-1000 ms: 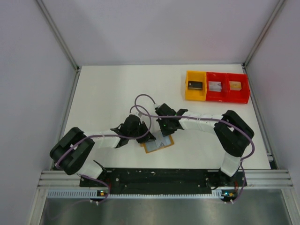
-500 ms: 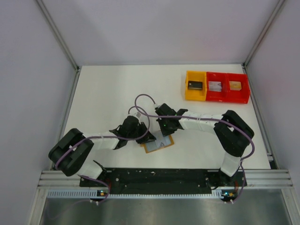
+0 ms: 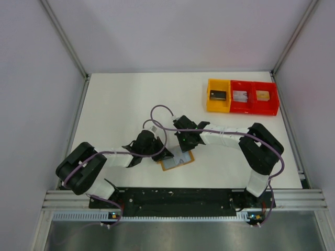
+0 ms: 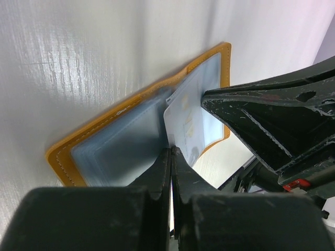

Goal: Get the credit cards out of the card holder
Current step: Remove the credit card from the card holder.

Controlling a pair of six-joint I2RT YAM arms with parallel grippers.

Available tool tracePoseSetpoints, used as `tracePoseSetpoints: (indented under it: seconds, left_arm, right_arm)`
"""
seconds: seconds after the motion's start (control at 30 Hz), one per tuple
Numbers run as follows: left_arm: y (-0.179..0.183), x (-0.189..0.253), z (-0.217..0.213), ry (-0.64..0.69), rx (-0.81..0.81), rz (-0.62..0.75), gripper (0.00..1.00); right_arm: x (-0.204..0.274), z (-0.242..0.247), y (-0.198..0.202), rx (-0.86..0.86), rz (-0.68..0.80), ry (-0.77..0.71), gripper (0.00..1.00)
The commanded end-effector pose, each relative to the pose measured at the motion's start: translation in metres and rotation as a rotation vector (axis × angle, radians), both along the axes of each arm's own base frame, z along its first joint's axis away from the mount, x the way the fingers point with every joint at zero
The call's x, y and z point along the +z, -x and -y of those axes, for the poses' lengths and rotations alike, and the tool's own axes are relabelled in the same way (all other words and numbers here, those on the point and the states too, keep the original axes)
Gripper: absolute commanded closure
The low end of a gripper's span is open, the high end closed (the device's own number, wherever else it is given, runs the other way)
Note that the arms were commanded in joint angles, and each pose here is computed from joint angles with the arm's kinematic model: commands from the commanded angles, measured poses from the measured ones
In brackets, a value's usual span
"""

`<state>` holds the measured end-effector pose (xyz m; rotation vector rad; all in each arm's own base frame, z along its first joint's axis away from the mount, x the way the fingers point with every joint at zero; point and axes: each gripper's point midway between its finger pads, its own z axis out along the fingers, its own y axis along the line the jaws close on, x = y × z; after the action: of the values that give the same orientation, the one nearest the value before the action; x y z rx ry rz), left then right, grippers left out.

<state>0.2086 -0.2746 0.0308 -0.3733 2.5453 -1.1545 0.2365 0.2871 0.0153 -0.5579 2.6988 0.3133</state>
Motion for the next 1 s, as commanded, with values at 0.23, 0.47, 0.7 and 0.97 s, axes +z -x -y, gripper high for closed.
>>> tracePoseSetpoints:
  seconds: [0.23, 0.47, 0.7, 0.97]
  left_arm:
    - [0.007, 0.008, 0.0, 0.041, -0.015, 0.028, 1.0]
    - [0.014, 0.0, -0.013, -0.018, 0.0, 0.008, 1.0]
    - [0.009, 0.0, -0.009, -0.035, -0.017, 0.017, 1.0]
    - [0.005, 0.012, -0.004, 0.02, 0.001, 0.039, 0.79]
  right_arm:
    - [-0.057, 0.057, 0.028, -0.01, -0.11, 0.24, 1.0]
    - [-0.057, 0.059, 0.026, -0.018, -0.105, 0.24, 1.0]
    - [-0.019, 0.039, 0.013, 0.003, -0.007, 0.106, 1.0]
    - [0.005, 0.023, 0.003, 0.021, 0.049, 0.022, 1.0]
